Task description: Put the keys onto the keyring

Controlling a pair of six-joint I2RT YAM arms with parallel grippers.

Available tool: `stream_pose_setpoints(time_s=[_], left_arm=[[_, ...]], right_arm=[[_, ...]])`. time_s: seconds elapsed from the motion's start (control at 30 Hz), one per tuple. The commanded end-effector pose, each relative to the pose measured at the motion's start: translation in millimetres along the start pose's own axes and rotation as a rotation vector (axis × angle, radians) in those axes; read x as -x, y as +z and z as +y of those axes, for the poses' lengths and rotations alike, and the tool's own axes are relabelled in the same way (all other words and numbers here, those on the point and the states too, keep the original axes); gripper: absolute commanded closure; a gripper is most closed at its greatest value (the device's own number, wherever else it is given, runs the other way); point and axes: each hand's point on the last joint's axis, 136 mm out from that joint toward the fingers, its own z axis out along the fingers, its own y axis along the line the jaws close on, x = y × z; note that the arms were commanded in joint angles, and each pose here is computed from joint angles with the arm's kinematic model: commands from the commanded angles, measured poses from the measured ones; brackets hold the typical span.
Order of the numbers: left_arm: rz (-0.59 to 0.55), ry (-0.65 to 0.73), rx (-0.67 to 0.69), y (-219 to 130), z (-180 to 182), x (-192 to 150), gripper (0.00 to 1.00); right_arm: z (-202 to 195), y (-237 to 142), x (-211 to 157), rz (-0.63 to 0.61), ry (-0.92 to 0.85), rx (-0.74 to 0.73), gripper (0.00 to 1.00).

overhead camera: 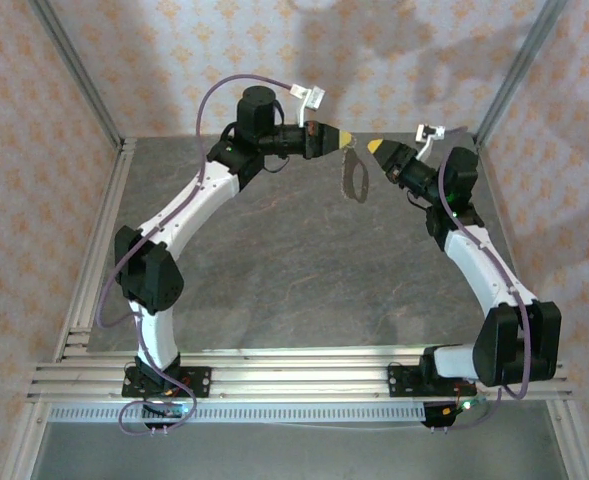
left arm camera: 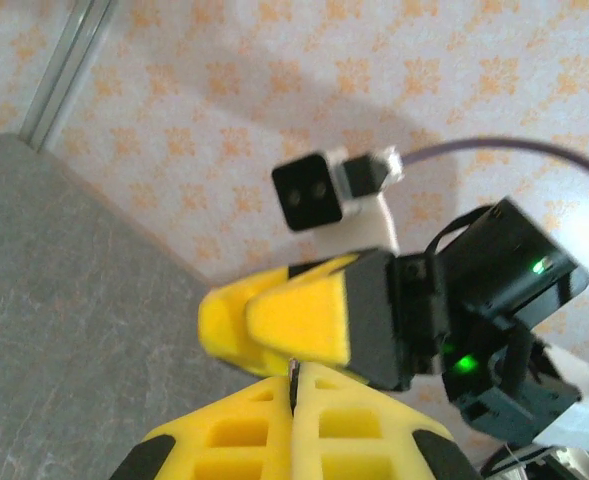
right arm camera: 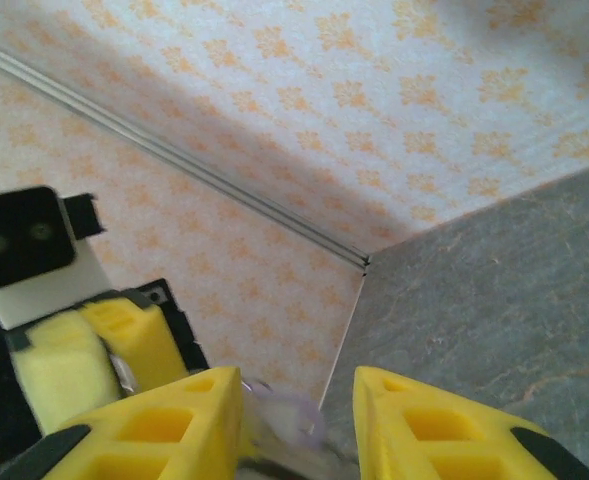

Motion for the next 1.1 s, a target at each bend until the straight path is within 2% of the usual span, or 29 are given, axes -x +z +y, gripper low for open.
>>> stream_pose_setpoints(time_s=[0.0,0.27,0.77,0.9,1.07], left_arm=[[-0.120,0.084,-0.037,-15.5,-34.7,34.3,1.00],[-0.134,0.073,-0.042,-13.1,-31.1,35.6,1.00],[-0.178,0.055,-0.066,-16.2,-35.1,38.5,1.00],[-0.182,0.055,-0.064,-18.6,-36.3,37.3,1.00],[-0.180,0.060,-0.072,-20.8,-40.6,36.3,1.00]], right_arm=[[26.4,-9.6,0.8,-0.049,-0.048,0.062,0.67],[39.9,-2.9,-28.1,-0.014,-0.068,0.077,0.70],[50.5,12.3,-32.8,0.010,-0.080,0.089,0.71],[53.1,5.9,-30.8,0.002,-0.125,0.055,0.71],[53.1,-11.8,-18.9,-0.069,-0.210,-0.045,0.71]])
